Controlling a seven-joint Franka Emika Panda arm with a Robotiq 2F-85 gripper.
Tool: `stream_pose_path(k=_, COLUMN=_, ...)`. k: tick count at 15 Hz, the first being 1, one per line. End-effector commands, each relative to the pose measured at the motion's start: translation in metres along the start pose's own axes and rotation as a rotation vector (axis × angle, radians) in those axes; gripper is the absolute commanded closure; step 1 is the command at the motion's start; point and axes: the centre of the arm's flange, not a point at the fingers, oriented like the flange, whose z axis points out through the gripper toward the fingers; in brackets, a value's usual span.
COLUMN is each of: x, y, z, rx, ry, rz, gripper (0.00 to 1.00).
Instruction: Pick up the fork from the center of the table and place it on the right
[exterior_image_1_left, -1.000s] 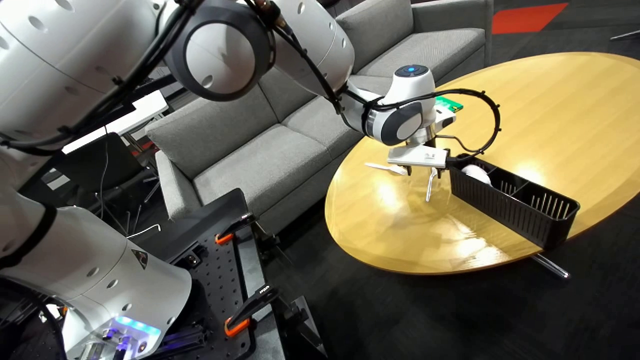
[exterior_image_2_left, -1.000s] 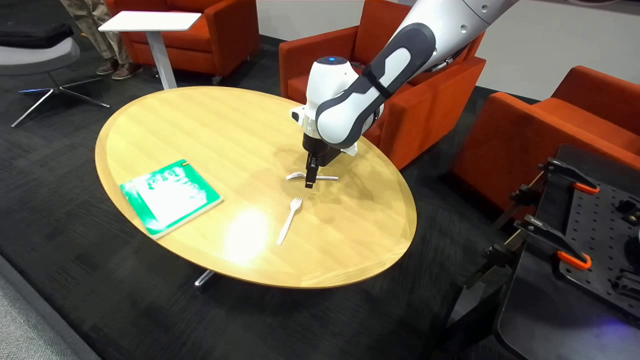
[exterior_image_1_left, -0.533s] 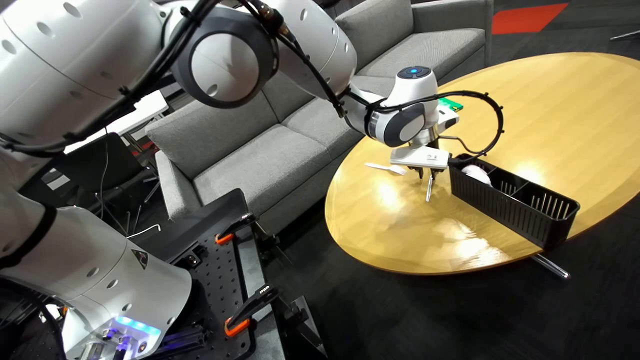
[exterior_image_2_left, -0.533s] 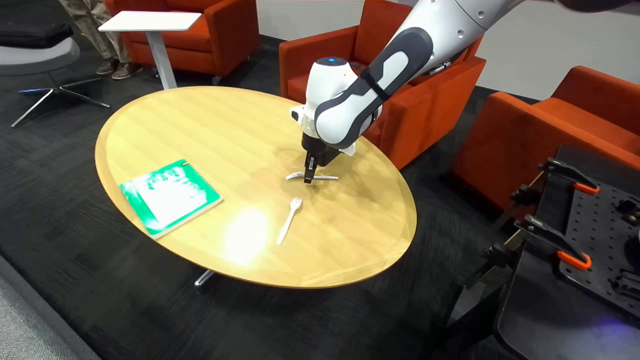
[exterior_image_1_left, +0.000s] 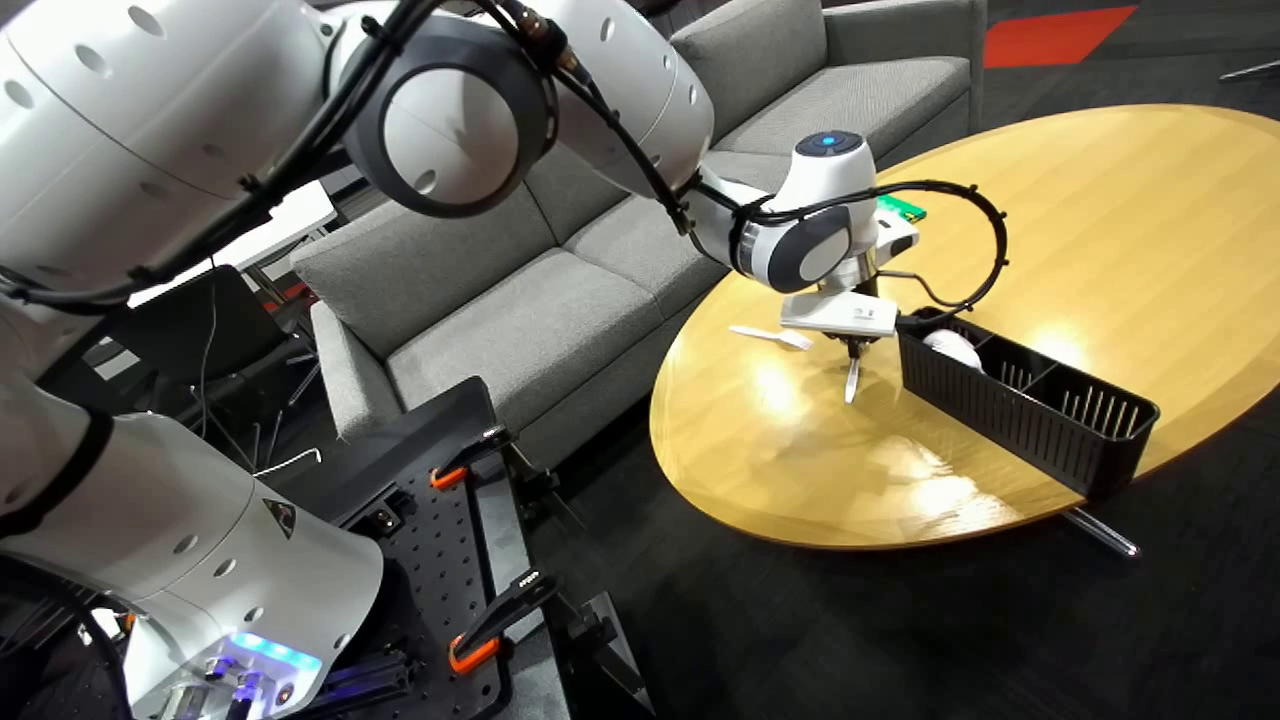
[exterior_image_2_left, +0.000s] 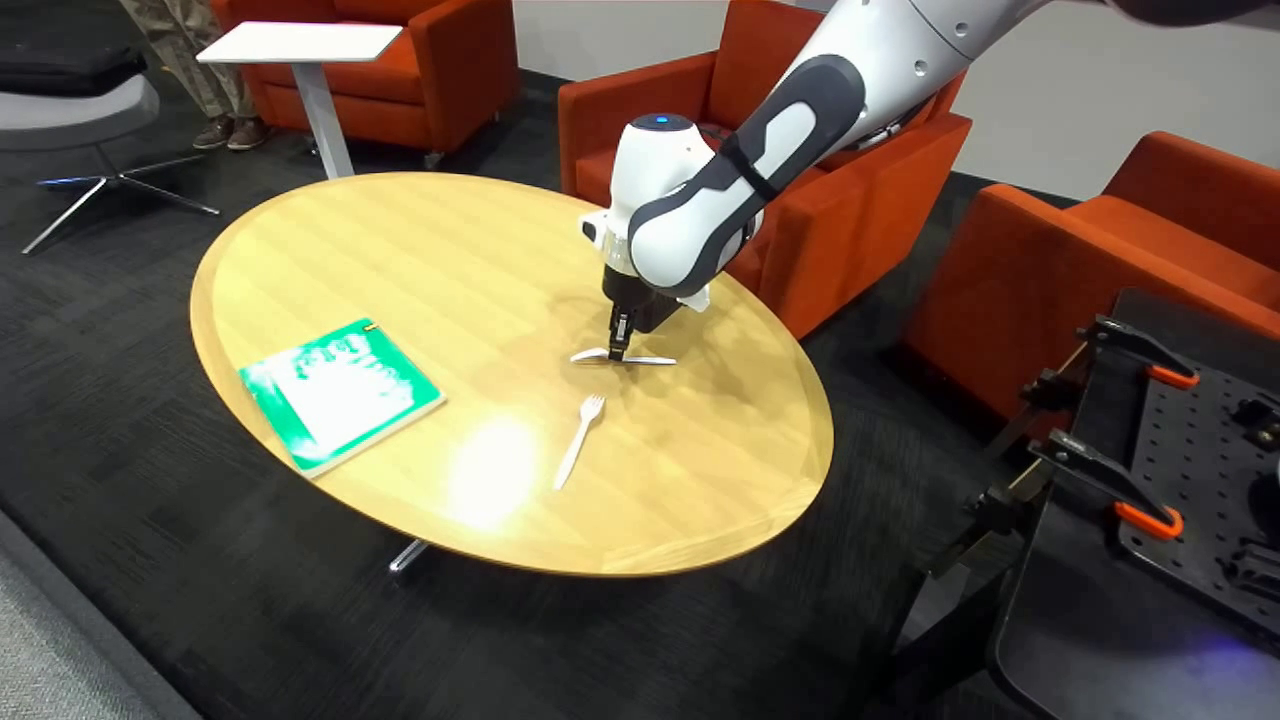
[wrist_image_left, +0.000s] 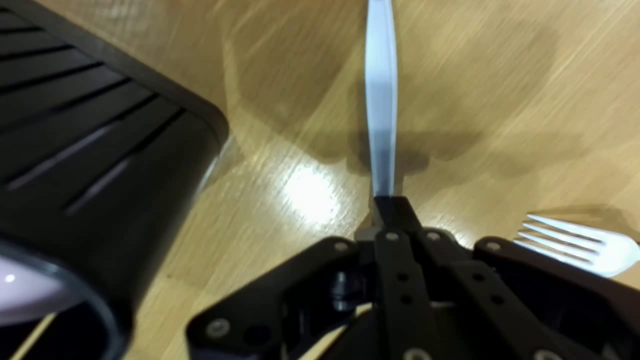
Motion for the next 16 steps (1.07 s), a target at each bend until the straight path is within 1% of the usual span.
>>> stream_pose_path(k=1, x=-0.017, y=-0.023, z=-0.036, rx=0.006, ry=-0.044, rz=0.028, gripper=1.00)
stream_pose_path(k=4, x=-0.046, y=-0.043, z=-0.053, rx=0.004, ry=-0.074, rz=0.085, gripper=1.00)
stream_pose_path(k=8, x=-0.087, y=-0.062, z=-0.053, rx=0.008, ry=-0.115, rz=0.198, gripper=1.00)
stream_pose_path(k=10, x=-0.113, y=-0.067, z=-0.043, rx=-0.012, ry=-0.098, rz=0.262, gripper=1.00)
stream_pose_path(k=13, x=-0.159, y=-0.073, z=-0.025, rx=-0.057, ry=-0.037, rz=0.355, gripper=1.00)
stream_pose_path(k=14, x=-0.170, y=-0.075, z=-0.024, rx=-0.067, ry=-0.002, rz=0.382, gripper=1.00)
stream_pose_path(k=16, x=-0.189, y=-0.079, z=-0.027, rx=-0.085, ry=0.037, rz=0.423, gripper=1.00)
